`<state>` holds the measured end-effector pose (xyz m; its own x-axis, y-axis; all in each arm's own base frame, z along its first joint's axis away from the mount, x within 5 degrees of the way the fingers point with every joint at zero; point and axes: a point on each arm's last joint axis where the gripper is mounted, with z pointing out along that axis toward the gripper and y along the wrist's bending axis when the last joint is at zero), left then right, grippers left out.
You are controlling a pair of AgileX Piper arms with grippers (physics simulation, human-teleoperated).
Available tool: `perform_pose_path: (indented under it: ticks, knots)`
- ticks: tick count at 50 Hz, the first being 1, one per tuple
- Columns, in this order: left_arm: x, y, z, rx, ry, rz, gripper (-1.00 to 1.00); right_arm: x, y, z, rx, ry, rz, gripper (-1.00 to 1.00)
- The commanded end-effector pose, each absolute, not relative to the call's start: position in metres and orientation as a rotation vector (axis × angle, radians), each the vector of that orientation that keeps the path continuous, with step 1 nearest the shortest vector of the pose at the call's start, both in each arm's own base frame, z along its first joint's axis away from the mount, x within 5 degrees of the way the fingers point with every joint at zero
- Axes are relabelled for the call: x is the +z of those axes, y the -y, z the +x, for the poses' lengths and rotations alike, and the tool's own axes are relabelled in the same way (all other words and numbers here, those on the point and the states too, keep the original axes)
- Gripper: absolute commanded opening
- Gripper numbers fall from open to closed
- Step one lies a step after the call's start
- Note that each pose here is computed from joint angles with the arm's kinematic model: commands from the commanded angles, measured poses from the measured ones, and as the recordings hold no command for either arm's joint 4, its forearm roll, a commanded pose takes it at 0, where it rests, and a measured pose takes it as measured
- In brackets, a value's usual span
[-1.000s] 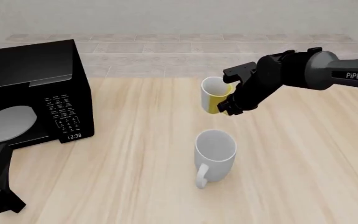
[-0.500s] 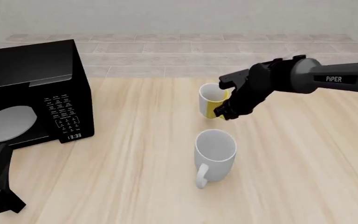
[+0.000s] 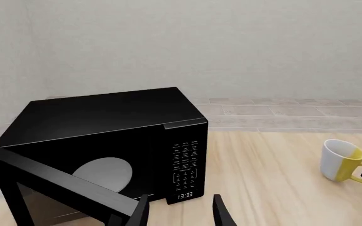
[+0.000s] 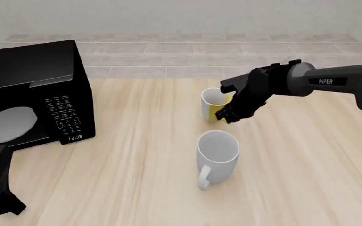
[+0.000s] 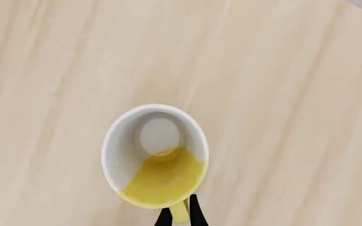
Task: Put the yellow and white mug to the front of the white mug.
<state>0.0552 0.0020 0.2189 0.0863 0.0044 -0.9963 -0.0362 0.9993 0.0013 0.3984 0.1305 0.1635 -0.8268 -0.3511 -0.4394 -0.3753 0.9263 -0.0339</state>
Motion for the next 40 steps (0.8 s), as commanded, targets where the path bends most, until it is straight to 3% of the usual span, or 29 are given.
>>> perform_pose_path:
  ticks: [1,11,12,40]
  knots:
    - [0.218,-0.002,0.055,0.03,-1.484,-0.025,1.0,0.163,-0.132,0.4,0.079,-2.636,-0.513,-1.0]
    - [0.218,-0.002,0.055,0.031,-1.484,-0.025,1.0,0.163,-0.132,0.401,0.079,-2.631,-0.517,-1.0]
    - [0.218,-0.002,0.055,0.031,-1.484,-0.025,1.0,0.163,-0.134,0.401,0.082,-2.627,-0.514,1.0]
    - [0.218,-0.002,0.055,0.03,-1.484,-0.025,1.0,0.174,-0.133,0.394,0.085,-2.618,-0.51,1.0]
